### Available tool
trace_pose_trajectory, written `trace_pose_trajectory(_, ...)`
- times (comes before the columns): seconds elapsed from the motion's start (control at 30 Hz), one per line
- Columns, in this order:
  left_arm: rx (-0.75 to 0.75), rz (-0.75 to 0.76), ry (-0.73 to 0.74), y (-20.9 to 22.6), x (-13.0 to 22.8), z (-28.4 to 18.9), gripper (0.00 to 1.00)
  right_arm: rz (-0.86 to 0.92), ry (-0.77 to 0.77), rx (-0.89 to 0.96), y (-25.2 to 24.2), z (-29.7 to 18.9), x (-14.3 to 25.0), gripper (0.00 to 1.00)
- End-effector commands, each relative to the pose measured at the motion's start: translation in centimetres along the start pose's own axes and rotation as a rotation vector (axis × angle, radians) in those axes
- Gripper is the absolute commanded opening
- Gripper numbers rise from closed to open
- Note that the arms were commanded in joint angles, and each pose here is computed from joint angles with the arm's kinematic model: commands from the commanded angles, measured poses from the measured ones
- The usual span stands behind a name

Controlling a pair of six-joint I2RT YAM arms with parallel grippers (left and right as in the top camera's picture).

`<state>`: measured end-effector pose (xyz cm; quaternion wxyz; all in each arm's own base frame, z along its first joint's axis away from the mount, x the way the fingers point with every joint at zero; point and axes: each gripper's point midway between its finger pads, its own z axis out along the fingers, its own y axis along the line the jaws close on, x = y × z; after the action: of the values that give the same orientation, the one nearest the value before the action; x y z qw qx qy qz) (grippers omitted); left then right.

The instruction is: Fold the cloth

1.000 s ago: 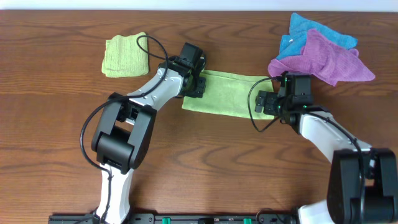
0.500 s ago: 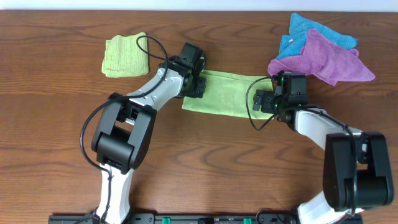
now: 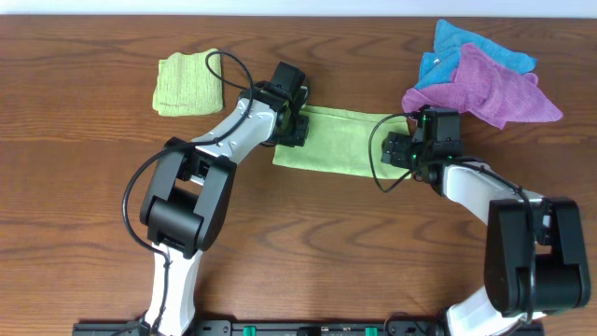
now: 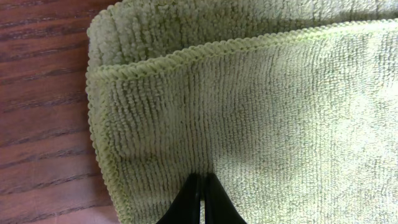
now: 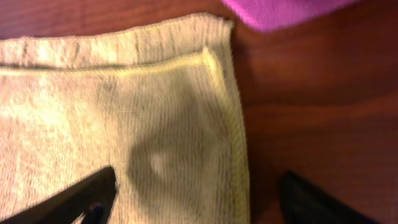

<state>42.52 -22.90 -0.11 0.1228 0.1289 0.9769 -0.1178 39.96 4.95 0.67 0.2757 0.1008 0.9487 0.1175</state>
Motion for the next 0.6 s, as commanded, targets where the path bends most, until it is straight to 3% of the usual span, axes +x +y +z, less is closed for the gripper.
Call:
trace_pose_trajectory(0.0, -0.049, -0.028, 0.145, 1.6, 4.4, 3.9, 0.06, 0.089, 0.083, -0.051, 0.5, 0.9, 2.2, 0.65)
trace_pose_trajectory(0.2, -0.049, -0.029, 0.147, 1.6, 4.4, 3.9, 0.06, 0.1, 0.101, -0.052, 1.0, 1.2, 2.9, 0.51)
trace_pose_trajectory(0.33, -0.042, -0.029, 0.149, 1.5, 4.5, 3.9, 0.06, 0.113, 0.134, -0.043, 0.7, 2.2, 4.0, 0.27)
trace_pose_trajectory(0.4, -0.04, -0.029, 0.148, 1.5, 4.4, 3.9, 0.06, 0.111, 0.14, -0.046, 0.8, 2.5, 4.2, 0.22)
trace_pose_trajectory(0.47, -0.041, -0.029, 0.149, 1.5, 4.5, 3.9, 0.06, 0.108, 0.128, -0.051, 0.9, 2.5, 3.9, 0.01)
trace_pose_trajectory(0.57, -0.037, -0.029, 0.146, 1.4, 4.3, 3.8, 0.06, 0.102, 0.112, -0.075, 1.5, 2.1, 3.0, 0.01)
